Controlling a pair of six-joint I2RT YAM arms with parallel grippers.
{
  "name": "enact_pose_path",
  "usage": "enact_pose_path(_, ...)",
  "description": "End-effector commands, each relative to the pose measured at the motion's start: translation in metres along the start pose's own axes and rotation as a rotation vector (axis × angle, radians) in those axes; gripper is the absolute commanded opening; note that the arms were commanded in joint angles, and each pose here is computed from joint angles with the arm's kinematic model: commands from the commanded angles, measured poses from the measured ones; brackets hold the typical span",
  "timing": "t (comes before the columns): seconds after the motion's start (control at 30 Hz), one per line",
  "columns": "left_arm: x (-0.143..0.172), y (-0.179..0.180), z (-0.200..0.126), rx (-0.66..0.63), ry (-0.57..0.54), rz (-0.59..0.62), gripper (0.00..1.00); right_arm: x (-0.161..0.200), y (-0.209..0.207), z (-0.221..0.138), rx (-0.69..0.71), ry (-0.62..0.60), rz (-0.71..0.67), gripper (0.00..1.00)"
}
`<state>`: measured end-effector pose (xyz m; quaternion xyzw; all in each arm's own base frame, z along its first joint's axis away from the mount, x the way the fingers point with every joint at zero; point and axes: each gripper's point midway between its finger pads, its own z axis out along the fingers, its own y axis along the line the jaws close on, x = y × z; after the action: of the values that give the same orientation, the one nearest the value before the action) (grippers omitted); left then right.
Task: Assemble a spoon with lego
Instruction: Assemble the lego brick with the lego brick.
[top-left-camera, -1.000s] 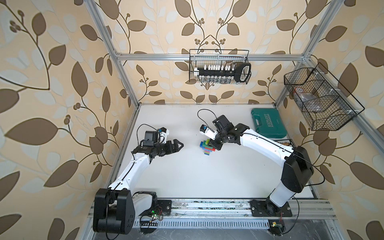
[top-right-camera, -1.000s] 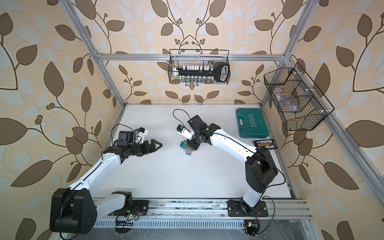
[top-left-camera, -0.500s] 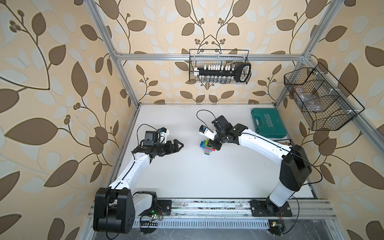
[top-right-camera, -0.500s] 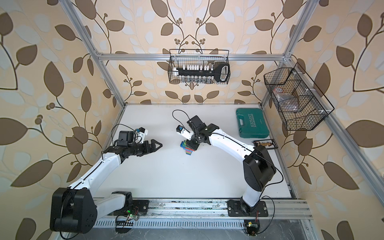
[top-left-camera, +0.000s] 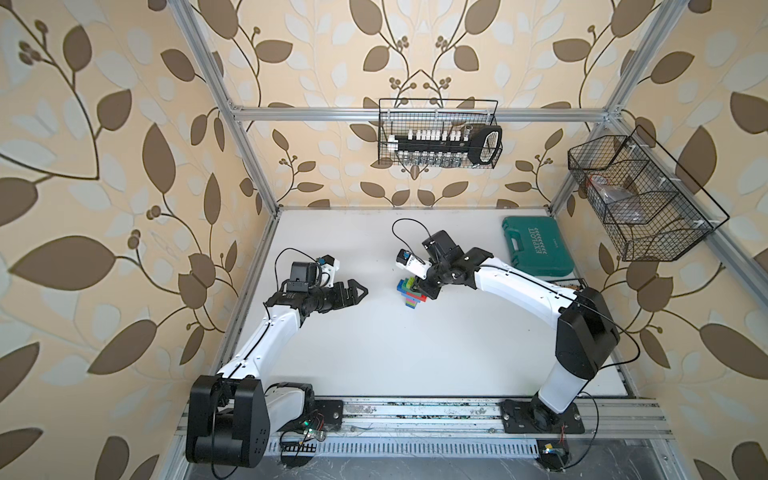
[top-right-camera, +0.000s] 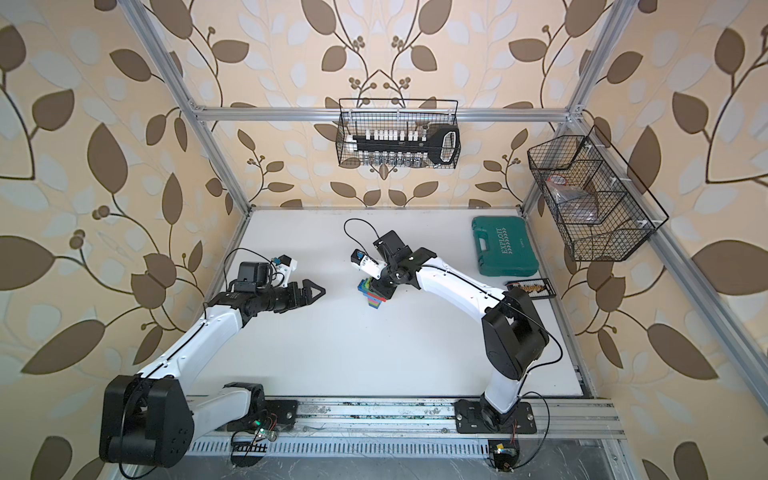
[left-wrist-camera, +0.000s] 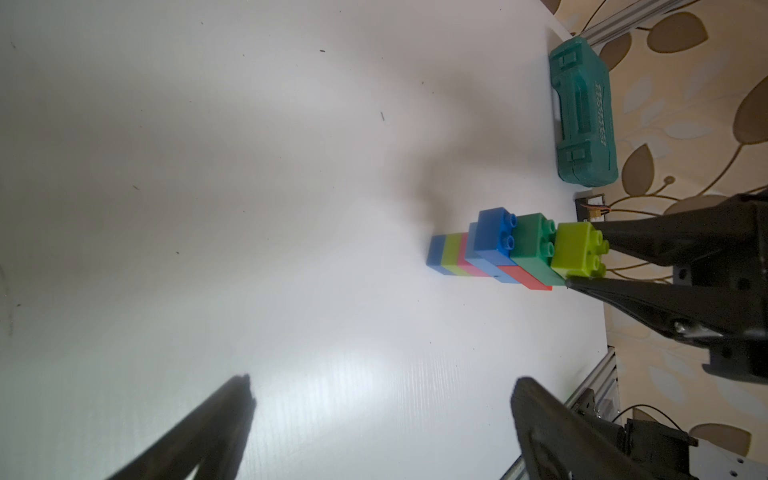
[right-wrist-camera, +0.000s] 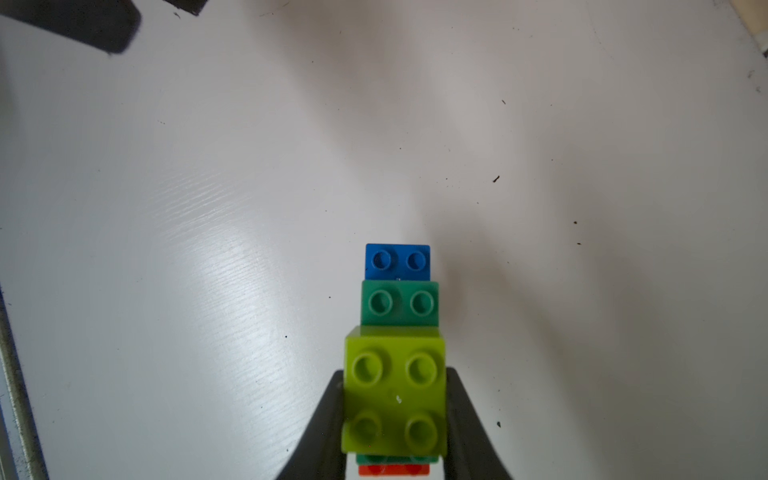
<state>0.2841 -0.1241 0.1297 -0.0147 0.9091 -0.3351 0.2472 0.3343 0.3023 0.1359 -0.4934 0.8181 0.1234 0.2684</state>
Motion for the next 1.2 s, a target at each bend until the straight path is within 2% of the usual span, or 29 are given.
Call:
enact_pose_path(0.0,-0.006,-0.008,-0.003,0.01,-0.008,0.032,0.99,0.065,0.013,0.024,-0.063,0.207,0.05,0.0)
enact_pose_path(0.4,-0.005,-0.007,-0.004,0.001,-0.011,0.034,0.99,0.101,0.008,0.048,-0.035,0.347,0.132,0.0)
enact_pose_path(0.53,-0.004,-0.007,-0.004,0.002,-0.007,0.033,0.99,0.095,0.015,0.047,-0.109,0.305,0.214,0.0)
enact_pose_path(0.67,-0.005,-0.008,-0.004,0.004,-0.009,0.036,0.99,0.103,0.018,0.05,-0.169,0.372,0.252,0.0)
enact_pose_path(0.8,-0.004,-0.007,-0.005,0.002,-0.011,0.037,0.99,0.109,0.014,0.05,-0.143,0.392,0.275,0.0)
enact_pose_path(0.93,-0.004,-0.007,-0.004,0.003,-0.012,0.035,0.99,0.093,0.026,0.046,-0.1,0.32,0.202,0.0)
enact_pose_path(1.1,-0.003,-0.008,-0.005,0.003,-0.009,0.036,0.99,0.099,0.028,0.056,-0.099,0.38,0.204,0.0)
enact_pose_path(1.17,-0.004,-0.009,-0.006,0.001,-0.013,0.04,0.99,0.09,0.022,0.048,-0.074,0.354,0.203,0.0)
